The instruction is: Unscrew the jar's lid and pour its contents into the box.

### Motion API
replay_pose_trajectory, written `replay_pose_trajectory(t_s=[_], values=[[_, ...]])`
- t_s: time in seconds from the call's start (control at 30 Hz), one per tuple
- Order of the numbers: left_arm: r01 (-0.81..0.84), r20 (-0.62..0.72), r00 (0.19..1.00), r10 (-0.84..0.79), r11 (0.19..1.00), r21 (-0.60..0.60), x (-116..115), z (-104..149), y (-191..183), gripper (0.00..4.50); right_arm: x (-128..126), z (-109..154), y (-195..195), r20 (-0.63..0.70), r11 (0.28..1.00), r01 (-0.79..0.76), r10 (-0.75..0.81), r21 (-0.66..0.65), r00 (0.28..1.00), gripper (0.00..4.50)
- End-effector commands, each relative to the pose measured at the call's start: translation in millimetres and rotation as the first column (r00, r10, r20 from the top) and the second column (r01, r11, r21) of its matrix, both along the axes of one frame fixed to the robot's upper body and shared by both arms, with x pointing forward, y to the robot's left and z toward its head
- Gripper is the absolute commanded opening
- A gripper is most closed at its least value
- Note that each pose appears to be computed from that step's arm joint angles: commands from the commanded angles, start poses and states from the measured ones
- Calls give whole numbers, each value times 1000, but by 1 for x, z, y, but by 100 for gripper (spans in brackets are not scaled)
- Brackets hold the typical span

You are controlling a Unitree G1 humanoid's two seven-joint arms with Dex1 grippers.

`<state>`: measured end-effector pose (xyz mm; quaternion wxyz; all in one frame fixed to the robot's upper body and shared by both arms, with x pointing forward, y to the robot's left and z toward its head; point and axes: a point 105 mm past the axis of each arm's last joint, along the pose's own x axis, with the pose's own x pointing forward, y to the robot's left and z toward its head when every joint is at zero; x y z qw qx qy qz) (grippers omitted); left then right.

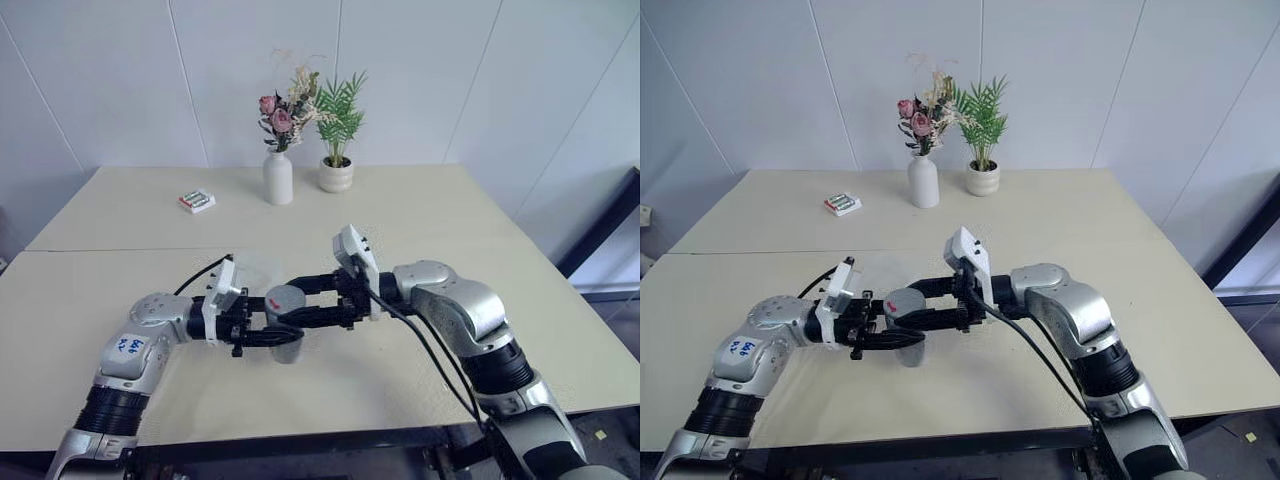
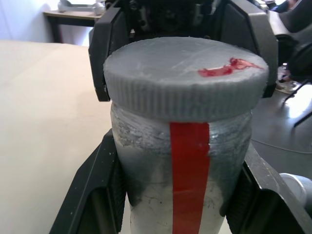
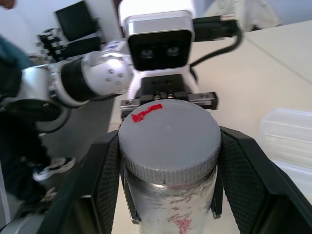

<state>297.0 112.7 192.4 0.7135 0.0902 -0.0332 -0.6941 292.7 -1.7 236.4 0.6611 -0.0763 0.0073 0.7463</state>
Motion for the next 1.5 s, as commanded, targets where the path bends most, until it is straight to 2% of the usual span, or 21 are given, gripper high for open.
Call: replay_pose_trajectory(t_s=[0.03,0.27,0.4,0.6,1.0,1.2,1.5], values=[[67,26,997,-68,997,28,-2,1,-14,210,-31,19,10,68,960,-278,277,15,959,253],[89,64,994,-89,996,9,-2,8,-19,210,-22,16,7,87,952,-305,306,-26,948,253],[61,80,995,-60,998,-10,0,12,-15,210,-18,17,4,67,962,-274,274,-1,960,253],[39,87,996,-37,999,-24,-2,13,-10,210,-16,19,1,17,972,-231,230,47,973,448],[37,90,995,-34,999,-34,-6,17,-8,210,-6,25,-2,85,980,-173,164,103,983,448],[9,69,998,-6,999,-41,-9,13,-2,210,6,31,-7,137,984,-86,65,154,988,448],[-5,65,998,9,998,-56,-9,13,-4,210,-2,24,6,110,985,-28,9,168,994,448]])
